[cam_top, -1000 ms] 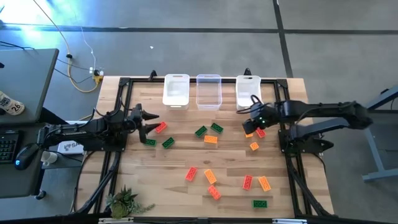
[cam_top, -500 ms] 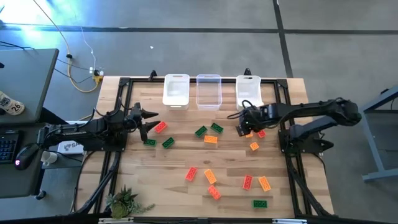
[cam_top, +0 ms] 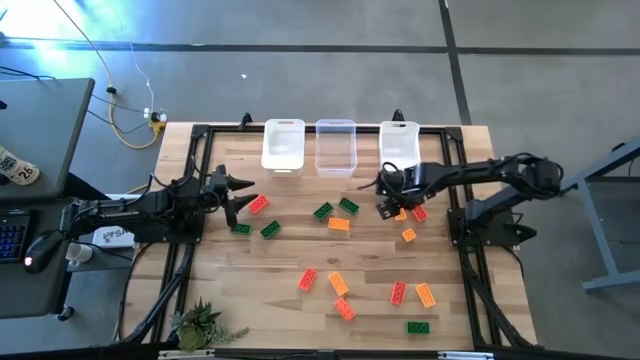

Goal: Sort & place blocks by color
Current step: Put the yellow game piece into the right white bin

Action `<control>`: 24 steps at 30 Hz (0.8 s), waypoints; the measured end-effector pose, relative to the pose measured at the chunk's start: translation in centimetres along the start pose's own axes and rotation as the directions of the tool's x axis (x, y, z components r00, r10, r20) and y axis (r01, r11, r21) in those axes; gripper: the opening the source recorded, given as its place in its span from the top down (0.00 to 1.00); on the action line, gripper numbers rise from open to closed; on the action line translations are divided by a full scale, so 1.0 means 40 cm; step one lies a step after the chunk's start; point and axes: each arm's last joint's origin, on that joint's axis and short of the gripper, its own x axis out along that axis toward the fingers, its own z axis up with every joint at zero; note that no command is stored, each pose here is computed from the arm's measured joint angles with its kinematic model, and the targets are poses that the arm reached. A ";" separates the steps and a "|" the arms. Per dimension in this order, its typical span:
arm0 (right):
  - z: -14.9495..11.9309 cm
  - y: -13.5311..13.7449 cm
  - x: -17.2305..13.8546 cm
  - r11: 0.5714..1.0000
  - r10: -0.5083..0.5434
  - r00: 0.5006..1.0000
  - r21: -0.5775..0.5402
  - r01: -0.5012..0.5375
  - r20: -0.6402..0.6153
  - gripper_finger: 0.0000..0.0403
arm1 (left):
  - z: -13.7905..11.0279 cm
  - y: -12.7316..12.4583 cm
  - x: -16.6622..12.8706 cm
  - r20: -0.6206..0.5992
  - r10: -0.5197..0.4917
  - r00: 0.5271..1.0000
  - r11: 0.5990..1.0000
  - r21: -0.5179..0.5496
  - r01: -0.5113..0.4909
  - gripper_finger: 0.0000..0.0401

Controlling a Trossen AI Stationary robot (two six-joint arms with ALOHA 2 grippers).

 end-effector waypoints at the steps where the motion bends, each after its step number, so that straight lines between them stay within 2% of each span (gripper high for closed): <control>1: 0.004 -0.001 0.005 1.000 -0.002 1.000 -0.007 0.002 -0.010 0.45 | 0.000 0.000 0.000 0.000 0.000 1.000 1.000 0.000 0.000 0.50; 10: 0.028 -0.005 0.043 0.999 -0.022 0.997 -0.040 0.019 -0.073 0.45 | 0.000 0.000 0.000 0.000 0.000 1.000 1.000 0.000 0.000 0.50; 24: 0.043 0.011 0.108 0.993 -0.092 0.992 -0.081 0.085 -0.084 0.45 | 0.000 0.000 0.000 0.000 0.000 1.000 1.000 0.000 0.000 0.50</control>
